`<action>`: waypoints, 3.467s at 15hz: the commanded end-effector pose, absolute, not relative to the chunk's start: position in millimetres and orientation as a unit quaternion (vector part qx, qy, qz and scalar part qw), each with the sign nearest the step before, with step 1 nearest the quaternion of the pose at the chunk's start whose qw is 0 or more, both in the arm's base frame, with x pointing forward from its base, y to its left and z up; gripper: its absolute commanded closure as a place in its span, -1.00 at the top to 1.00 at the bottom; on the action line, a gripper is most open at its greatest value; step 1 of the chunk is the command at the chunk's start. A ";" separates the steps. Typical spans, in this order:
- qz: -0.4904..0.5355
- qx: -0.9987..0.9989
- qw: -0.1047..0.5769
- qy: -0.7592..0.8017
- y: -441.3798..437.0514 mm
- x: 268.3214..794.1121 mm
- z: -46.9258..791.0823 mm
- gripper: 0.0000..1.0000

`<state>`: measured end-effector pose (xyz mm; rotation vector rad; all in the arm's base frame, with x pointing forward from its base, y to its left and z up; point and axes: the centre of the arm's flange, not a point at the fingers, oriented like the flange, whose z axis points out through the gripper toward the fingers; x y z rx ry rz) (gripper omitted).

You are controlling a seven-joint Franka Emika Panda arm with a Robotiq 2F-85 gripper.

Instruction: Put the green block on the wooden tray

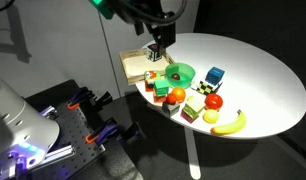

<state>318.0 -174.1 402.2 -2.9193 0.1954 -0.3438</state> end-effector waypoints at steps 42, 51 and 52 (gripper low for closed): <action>-0.026 -0.993 0.020 0.117 -119.4 413.7 301.0 1.00; -0.002 -0.990 0.004 0.140 -118.5 420.6 254.8 1.00; -0.001 -0.990 0.002 0.142 -116.7 421.0 249.3 1.00</action>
